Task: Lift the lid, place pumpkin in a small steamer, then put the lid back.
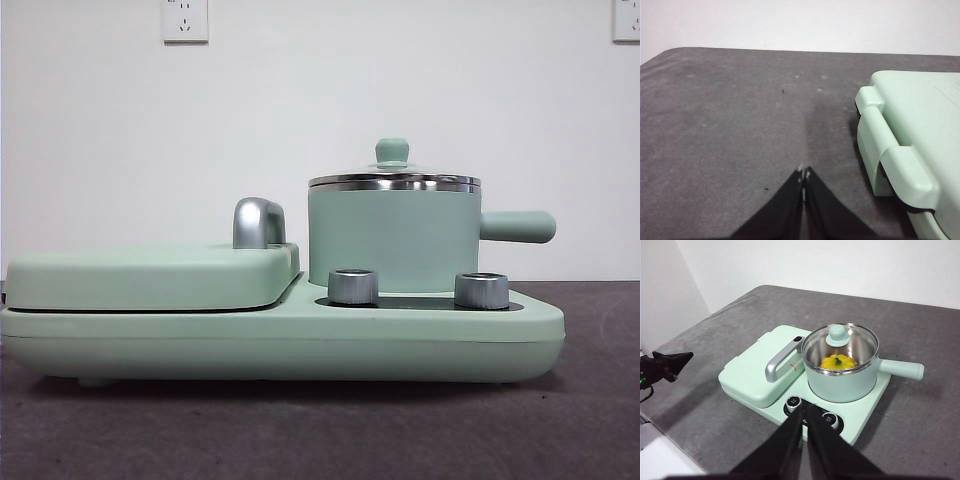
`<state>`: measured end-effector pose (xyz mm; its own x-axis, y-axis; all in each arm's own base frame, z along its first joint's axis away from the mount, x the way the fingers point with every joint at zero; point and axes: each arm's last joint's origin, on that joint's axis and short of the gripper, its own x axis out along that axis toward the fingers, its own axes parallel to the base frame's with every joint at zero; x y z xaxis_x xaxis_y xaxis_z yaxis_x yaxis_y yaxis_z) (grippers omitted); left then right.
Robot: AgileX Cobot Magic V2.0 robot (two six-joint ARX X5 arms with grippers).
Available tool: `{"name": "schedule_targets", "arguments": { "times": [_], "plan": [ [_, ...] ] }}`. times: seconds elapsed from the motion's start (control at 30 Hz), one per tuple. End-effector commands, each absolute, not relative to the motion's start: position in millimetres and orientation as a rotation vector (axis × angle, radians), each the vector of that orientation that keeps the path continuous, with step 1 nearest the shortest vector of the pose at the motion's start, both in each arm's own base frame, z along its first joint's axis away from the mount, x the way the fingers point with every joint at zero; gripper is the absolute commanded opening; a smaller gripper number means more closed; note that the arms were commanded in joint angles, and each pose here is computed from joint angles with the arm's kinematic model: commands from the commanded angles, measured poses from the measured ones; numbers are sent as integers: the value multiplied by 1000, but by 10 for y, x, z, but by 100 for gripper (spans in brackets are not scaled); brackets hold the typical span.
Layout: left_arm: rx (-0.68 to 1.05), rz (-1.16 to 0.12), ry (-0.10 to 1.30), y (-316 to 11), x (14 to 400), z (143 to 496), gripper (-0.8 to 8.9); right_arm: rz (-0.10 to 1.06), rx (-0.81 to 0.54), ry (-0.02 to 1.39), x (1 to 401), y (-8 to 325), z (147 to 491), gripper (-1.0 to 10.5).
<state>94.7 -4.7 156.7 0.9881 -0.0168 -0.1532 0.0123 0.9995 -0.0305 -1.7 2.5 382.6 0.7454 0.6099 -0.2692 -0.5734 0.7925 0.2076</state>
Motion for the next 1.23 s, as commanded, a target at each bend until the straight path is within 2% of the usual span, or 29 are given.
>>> {"name": "schedule_targets", "arguments": {
  "times": [0.03,0.27,0.37,0.57,0.8,0.97,1.23],
  "plan": [
    [-15,-18,178,-47,955,1496,6,660,113,311,-33,14,3868,14],
    [-15,-18,177,-47,954,1497,6,607,127,313,18,53,3812,14],
    [-15,-18,178,-47,955,1497,6,515,155,267,202,130,3645,14],
    [-15,-18,177,-47,955,1497,6,304,179,108,650,145,3073,14],
    [-15,-18,178,-47,955,1497,6,61,153,133,863,40,2341,14],
    [-15,-18,178,-47,955,1497,6,64,48,95,938,39,1933,14],
    [-15,-18,177,-47,954,1497,6,26,30,88,967,28,1600,14]
  ]
}}
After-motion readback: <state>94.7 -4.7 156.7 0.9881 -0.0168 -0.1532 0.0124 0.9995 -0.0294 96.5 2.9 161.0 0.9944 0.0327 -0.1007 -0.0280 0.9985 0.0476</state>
